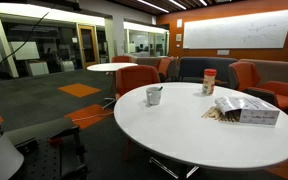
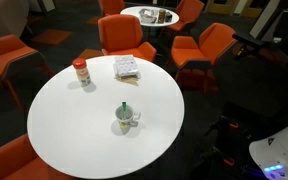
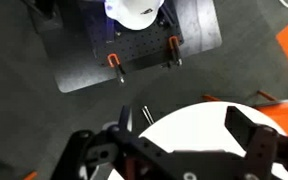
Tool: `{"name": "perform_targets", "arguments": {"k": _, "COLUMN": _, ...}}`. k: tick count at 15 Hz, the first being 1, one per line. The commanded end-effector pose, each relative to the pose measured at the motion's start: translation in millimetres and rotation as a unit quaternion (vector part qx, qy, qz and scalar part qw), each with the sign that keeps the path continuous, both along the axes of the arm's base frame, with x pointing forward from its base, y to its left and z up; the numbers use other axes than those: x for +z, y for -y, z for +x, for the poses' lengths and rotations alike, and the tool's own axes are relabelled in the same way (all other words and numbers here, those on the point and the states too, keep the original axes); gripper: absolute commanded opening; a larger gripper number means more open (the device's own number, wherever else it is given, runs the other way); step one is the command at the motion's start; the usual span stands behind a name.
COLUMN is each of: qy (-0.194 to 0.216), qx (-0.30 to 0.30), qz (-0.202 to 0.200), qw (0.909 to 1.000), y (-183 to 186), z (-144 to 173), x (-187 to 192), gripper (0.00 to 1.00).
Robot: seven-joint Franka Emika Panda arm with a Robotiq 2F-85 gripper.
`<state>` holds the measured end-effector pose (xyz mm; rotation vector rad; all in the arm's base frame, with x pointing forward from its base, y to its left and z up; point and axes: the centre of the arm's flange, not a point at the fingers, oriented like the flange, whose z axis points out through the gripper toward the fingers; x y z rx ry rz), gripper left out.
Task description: Remove the green and white object from the mug and place it on the table
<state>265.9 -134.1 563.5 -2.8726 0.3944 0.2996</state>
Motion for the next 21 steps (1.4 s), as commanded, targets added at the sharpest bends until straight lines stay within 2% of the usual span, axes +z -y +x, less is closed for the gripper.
{"name": "perform_targets", "arguments": {"k": 1, "qy": 0.0, "qx": 0.0, "qz": 0.0, "qw": 1.0, "y": 0.0, "z": 0.0, "x": 0.0, "gripper": 1.0}}
{"name": "perform_targets", "arguments": {"k": 5, "qy": 0.0, "qx": 0.0, "qz": 0.0, "qw": 1.0, "y": 0.0, "z": 0.0, "x": 0.0, "gripper": 1.0}}
{"name": "perform_targets", "arguments": {"k": 7, "qy": 0.018, "qx": 0.023, "qz": -0.023, "qw": 0.9993, "y": -3.8, "z": 12.0, "x": -3.3, "gripper": 1.0}}
{"name": "perform_targets", "arguments": {"k": 9, "qy": 0.044, "qx": 0.069, "qz": -0.045, "qw": 0.9956, "y": -8.7, "z": 35.2, "x": -8.2, "gripper": 1.0}}
{"name": "perform_targets", "arguments": {"k": 12, "qy": 0.074, "qx": 0.134, "qz": -0.081, "qw": 0.985, "y": -25.2, "z": 89.0, "x": -23.0, "gripper": 1.0}}
{"name": "perform_targets", "arguments": {"k": 14, "qy": 0.087, "qx": 0.179, "qz": -0.098, "qw": 0.9751, "y": -40.5, "z": 127.4, "x": -42.6, "gripper": 1.0}}
{"name": "perform_targets", "arguments": {"k": 16, "qy": 0.092, "qx": 0.24, "qz": -0.107, "qw": 0.9605, "y": -59.7, "z": 161.7, "x": -64.0, "gripper": 1.0}}
{"name": "perform_targets", "arguments": {"k": 19, "qy": 0.083, "qx": 0.323, "qz": -0.112, "qw": 0.9361, "y": -99.3, "z": 202.6, "x": -92.2, "gripper": 1.0}}
{"name": "perform_targets", "arguments": {"k": 21, "qy": 0.076, "qx": 0.376, "qz": -0.113, "qw": 0.9165, "y": -126.3, "z": 222.7, "x": -110.5, "gripper": 1.0}}
